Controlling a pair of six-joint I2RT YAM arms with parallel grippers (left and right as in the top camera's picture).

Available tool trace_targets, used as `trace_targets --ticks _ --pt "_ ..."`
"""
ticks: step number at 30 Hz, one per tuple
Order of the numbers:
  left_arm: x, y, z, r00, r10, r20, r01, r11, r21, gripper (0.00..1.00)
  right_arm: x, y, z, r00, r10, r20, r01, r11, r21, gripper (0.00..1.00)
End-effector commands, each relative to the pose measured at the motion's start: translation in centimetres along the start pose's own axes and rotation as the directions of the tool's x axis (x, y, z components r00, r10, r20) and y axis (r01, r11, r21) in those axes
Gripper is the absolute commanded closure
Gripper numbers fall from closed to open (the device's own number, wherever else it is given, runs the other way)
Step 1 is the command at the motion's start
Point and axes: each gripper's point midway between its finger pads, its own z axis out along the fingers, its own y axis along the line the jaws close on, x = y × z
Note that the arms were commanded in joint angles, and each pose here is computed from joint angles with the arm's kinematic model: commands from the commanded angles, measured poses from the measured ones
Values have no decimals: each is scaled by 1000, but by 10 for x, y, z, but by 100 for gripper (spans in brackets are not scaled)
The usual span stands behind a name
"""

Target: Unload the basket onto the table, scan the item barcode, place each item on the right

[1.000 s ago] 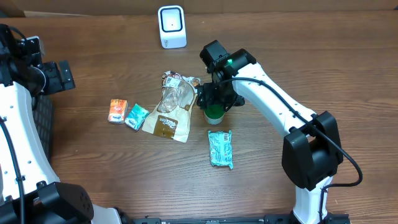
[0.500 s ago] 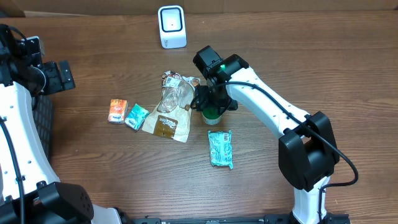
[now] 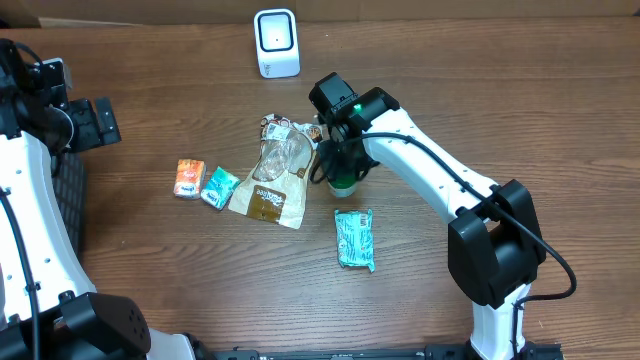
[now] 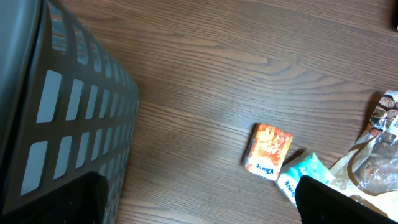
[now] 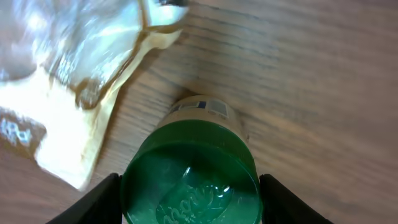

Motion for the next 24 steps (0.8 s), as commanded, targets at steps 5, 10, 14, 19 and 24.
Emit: trace_targets --ticks 5,10,14,19,24 --pt "1 3 3 1000 7 -8 -8 1000 -6 1 5 -10 8 647 -760 -55 762 647 14 43" --pt "1 3 3 1000 7 -8 -8 1000 -6 0 4 -14 8 414 -908 -65 910 415 6 29" --pt "1 3 3 1000 7 -8 -8 1000 -6 0 -16 -13 -10 565 -825 -23 824 562 76 0" --pt "1 3 3 1000 7 -8 -8 1000 -6 0 -41 -7 -47 934 -338 118 330 940 80 0" --pt "1 3 3 1000 7 -8 -7 1000 -6 0 -27 2 -47 996 74 58 -70 995 -69 0"
